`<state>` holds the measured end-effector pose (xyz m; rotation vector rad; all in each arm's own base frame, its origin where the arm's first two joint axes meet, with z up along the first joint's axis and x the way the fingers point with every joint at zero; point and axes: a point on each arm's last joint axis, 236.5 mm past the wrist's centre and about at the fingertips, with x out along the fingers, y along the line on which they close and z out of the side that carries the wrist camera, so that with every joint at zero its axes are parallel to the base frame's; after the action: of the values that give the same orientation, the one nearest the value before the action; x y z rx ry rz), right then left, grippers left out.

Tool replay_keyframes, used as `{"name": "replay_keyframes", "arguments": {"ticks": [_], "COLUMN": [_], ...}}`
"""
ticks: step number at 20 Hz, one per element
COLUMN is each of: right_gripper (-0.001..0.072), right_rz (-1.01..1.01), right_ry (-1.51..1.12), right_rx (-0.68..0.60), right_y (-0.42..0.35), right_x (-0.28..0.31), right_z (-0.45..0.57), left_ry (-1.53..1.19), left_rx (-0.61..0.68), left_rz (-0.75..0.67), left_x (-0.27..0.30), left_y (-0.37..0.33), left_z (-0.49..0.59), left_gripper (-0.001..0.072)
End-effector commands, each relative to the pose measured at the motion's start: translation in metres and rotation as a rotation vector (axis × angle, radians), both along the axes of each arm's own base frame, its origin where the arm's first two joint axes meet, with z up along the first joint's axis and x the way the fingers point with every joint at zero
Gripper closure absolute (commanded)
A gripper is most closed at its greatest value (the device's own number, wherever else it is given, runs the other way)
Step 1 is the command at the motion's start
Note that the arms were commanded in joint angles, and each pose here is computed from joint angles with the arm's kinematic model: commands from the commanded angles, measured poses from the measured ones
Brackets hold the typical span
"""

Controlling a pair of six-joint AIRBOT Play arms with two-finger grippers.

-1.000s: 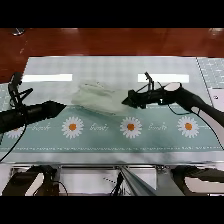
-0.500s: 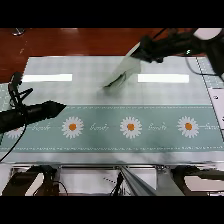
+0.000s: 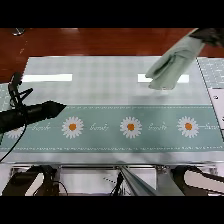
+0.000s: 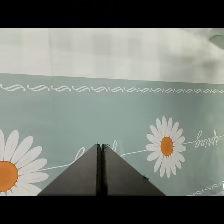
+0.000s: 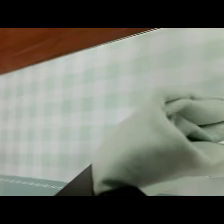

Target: Fold the shirts.

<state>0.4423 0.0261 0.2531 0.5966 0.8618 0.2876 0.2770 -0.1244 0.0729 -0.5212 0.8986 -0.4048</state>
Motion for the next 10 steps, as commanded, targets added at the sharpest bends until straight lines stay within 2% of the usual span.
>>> {"name": "replay_keyframes", "arguments": {"ticks": [1, 4, 10], "right_gripper": [0.0696, 0.0699, 0.0699], "right_rz": [-0.148, -0.253, -0.533], "right_ry": [0.082, 0.230, 0.478], "right_rx": [-0.051, -0.136, -0.179], "right_y": [-0.067, -0.108, -0.164], "right_x": [-0.041, -0.085, -0.180], "right_z": [0.003, -0.016, -0.062], "left_ry": [0.000, -0.001, -0.001], "left_rx": [0.000, 0.000, 0.000], "left_rz": [0.001, 0.001, 0.001], "left_x": [0.000, 0.000, 0.000], "left_y": [0.000, 0.000, 0.000], "left_z": [0.000, 0.000, 0.000], "left_gripper": [0.0681, 0.0681, 0.0681]}}
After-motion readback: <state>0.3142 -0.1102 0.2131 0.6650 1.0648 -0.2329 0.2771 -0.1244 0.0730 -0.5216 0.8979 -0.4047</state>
